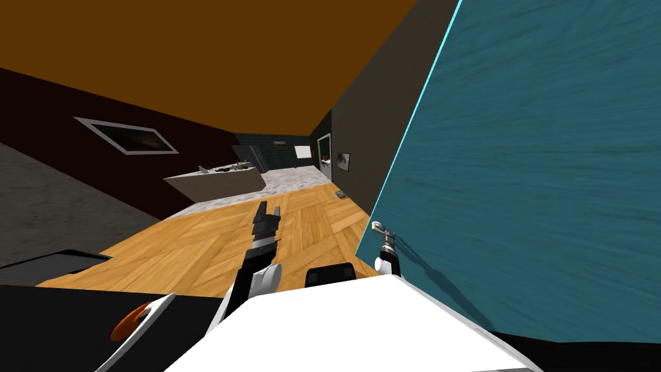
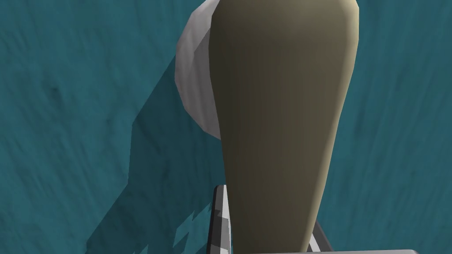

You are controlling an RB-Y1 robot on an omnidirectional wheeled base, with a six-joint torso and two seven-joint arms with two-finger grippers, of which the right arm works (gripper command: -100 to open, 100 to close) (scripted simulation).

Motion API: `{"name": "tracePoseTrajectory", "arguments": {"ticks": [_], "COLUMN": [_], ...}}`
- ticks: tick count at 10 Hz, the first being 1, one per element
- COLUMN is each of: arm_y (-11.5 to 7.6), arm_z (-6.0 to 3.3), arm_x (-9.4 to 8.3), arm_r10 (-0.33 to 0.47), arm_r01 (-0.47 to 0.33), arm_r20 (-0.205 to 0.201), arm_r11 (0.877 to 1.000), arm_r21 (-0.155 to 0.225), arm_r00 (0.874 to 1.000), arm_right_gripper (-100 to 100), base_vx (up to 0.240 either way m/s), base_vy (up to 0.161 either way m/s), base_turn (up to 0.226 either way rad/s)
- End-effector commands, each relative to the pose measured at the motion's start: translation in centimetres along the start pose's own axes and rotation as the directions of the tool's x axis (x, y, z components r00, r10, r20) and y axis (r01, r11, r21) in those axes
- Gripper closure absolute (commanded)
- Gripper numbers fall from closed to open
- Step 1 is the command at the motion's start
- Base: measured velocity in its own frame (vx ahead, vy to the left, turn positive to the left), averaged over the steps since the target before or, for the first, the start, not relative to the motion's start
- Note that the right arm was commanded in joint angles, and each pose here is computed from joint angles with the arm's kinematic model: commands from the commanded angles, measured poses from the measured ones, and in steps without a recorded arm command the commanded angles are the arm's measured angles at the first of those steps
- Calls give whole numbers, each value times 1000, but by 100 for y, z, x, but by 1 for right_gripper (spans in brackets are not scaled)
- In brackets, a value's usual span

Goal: Push the door open

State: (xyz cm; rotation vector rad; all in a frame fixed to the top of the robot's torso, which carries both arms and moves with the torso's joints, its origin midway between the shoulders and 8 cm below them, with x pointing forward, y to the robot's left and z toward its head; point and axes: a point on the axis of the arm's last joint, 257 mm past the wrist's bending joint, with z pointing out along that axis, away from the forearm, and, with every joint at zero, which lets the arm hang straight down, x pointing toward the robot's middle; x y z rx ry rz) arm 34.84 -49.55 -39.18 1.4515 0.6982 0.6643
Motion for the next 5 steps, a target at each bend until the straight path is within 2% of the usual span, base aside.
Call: {"name": "tracePoseTrajectory", "arguments": {"ticks": [1, 2, 3, 5], "arm_y": [10, -22, 36, 70], "arm_z": [-8, -24, 32, 61], "arm_x": [86, -29, -215, -341], "arm_r10": [22, 6, -6, -11], "arm_r01": [-22, -6, 7, 12], "arm_r20": [5, 14, 43, 67], "arm_r11": [1000, 1000, 1000, 1000], "arm_r21": [-2, 4, -10, -17], "arm_r00": [1000, 1000, 999, 998], "arm_right_gripper": [100, 100, 100, 100], "base_vx": [174, 64, 126, 195], "base_vy": [-15, -22, -12, -27], "base_turn": [-58, -43, -37, -42]}}
